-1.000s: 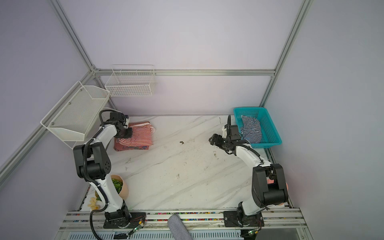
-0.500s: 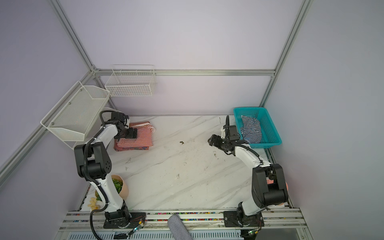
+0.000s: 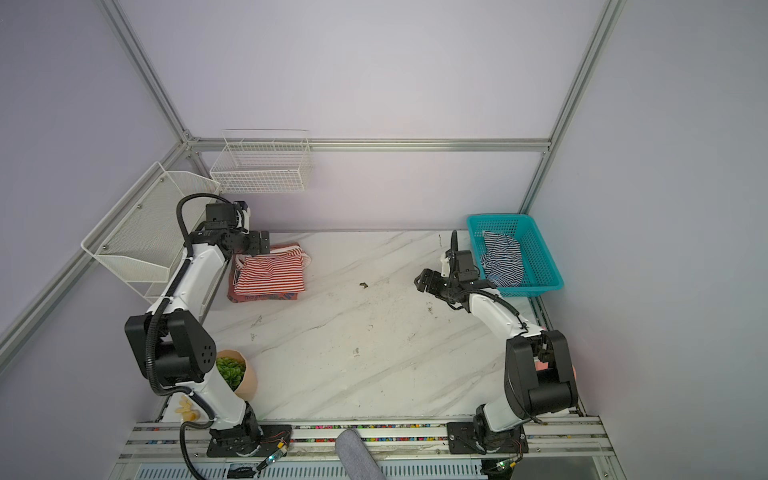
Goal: Fold and stack the tank tops
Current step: 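Lower the tank top onto the red T-shirt and open the left gripper, then raise the left gripper off the stack while the right reaches into the teal basket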
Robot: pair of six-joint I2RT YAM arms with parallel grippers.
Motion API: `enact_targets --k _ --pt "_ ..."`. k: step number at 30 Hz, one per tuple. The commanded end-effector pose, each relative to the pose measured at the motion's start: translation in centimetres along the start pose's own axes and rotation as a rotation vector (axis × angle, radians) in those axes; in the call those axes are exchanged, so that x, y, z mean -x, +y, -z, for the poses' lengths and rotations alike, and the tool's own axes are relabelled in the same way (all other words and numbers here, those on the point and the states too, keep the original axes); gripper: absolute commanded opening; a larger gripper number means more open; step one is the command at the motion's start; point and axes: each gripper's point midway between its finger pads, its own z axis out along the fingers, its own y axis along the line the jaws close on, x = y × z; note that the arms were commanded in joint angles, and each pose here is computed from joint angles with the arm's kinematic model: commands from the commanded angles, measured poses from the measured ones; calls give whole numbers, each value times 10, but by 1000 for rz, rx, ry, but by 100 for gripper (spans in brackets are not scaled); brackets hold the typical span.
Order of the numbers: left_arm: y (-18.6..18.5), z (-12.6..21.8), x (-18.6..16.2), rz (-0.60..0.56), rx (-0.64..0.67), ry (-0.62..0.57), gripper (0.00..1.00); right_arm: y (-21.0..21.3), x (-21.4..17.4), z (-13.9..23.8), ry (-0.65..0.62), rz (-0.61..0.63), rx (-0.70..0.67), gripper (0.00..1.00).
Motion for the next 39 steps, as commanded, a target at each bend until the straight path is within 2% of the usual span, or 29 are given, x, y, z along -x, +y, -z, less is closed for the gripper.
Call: enact_targets --k 1,5,8,13,18,26,31,36,39 --pt "-13 16 22 33 -33 -56 100 3 -2 6 -16 6 5 88" --pt "-44 5 -3 71 -115 25 100 3 -3 5 -14 1 14 88" --pt "-55 -11 -25 102 -122 94 100 3 -4 4 -11 3 15 88" --pt "-47 -47 -50 118 -43 183 100 2 -5 4 -9 7 10 88" --pt "-26 -78 -68 97 96 268 100 1 -6 4 -9 -1 7 88" --pt "-16 -108 -81 131 69 281 100 3 -3 7 -14 -6 0 88" --pt "-27 -94 -60 160 -6 228 100 10 13 22 -59 13 -20 89" --pt "-53 -41 -7 169 -128 75 100 11 62 47 -168 24 -115 90" --pt "-76 -6 14 141 -176 -18 100 -5 101 66 -244 11 -194 89"
